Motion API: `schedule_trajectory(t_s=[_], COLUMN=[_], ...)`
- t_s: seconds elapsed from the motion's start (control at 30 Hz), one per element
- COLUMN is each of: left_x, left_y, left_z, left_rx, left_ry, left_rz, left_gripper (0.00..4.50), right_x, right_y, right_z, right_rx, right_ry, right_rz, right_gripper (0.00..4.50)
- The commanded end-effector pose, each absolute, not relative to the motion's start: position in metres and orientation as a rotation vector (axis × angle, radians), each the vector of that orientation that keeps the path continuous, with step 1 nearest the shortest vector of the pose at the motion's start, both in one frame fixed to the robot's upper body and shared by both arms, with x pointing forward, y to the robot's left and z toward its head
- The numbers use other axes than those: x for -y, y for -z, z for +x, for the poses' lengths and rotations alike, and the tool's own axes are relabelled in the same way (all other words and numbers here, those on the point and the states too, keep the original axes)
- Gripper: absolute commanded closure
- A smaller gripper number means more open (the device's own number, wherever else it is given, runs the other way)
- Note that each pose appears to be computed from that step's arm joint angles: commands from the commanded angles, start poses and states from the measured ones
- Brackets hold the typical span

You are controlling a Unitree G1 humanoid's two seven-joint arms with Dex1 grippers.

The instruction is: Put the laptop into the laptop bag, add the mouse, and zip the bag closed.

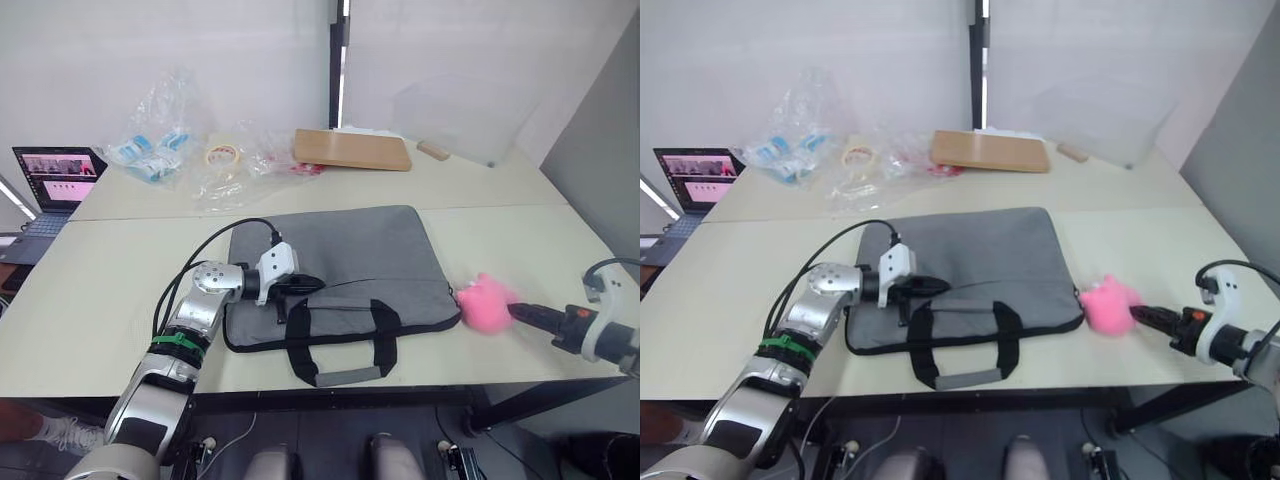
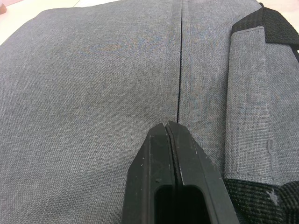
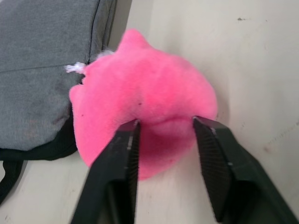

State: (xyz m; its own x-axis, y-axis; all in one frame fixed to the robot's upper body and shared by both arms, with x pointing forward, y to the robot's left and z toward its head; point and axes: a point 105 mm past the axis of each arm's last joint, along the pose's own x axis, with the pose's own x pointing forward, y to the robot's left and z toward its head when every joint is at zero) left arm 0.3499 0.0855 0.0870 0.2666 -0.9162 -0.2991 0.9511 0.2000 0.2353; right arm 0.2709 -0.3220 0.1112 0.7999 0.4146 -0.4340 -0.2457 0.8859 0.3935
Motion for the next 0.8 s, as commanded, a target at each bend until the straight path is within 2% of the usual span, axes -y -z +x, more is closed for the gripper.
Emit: schedule_trajectory(t_s=[0.03,0.13,0.17,0.37,0.67,0.8], left_x=[-0.096,-0.096,-0.096,-0.096,-0.095,-0.099], left_y=[-0.029,-0.028,-0.028,-0.03,-0.033,-0.031], left_z=[0.328,0.327,0.328,0.331,0.335,0.33], left_rx=[-0.357,-0.36,-0.36,-0.36,-0.346,-0.355], left_ry=[1.341,1.344,1.344,1.344,1.343,1.353], left_rz=[0.406,0.407,0.406,0.408,0.404,0.404], left_gripper=[4.5,4.5,4.5,4.5,4.5,4.5], right_x=[0.33,0.317,0.314,0.298,0.293,0.287], right_y=[-0.138,-0.155,-0.157,-0.154,-0.123,-0.12], right_z=[0.272,0.266,0.265,0.267,0.284,0.286], right_rx=[-0.447,-0.435,-0.443,-0.452,-0.468,-0.439], right_ry=[-0.366,-0.485,-0.51,-0.647,-0.666,-0.705], right_rz=[0.299,0.253,0.21,-0.207,-0.455,-0.499], right_gripper=[1.21,0.16,0.03,0.03,0.03,1.21])
